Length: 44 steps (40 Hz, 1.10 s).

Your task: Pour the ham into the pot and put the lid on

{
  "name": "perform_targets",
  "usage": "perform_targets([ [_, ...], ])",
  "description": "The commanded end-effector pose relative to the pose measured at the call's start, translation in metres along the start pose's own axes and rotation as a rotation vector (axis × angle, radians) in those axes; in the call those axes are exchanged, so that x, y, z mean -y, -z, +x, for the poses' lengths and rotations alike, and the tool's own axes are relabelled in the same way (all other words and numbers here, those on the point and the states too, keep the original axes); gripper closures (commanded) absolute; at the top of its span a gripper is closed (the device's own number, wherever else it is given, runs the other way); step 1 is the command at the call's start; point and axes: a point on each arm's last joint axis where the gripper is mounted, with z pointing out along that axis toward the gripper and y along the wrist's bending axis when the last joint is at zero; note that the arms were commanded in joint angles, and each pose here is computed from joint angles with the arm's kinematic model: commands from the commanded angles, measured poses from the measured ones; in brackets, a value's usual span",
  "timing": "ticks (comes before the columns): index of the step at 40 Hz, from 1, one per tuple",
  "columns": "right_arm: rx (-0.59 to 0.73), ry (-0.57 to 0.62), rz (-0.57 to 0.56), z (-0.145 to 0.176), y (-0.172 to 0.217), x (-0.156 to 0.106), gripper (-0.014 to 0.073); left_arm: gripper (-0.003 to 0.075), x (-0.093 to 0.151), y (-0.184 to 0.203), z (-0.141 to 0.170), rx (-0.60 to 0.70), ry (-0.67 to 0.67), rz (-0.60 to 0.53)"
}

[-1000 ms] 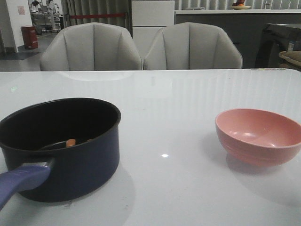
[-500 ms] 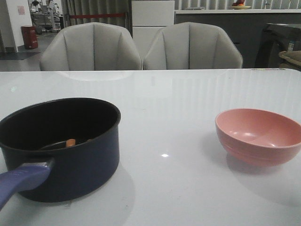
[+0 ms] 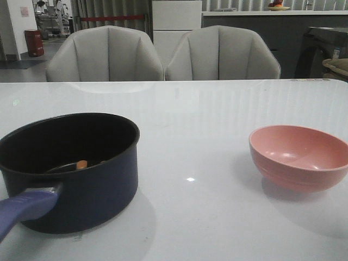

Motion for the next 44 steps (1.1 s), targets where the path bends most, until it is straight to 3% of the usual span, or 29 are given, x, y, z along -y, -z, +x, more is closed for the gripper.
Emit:
perform_targets([
  [1,0.089,0.002,0.021,-0.015,0.002,0.002,0.045,0.0069,0.002,0.007,-0.009,0.037,0.015,0.012],
  [44,0.089,0.002,0.021,-0.015,0.002,0.002,0.045,0.007,-0.002,-0.045,-0.03,-0.131,0.04,-0.027],
])
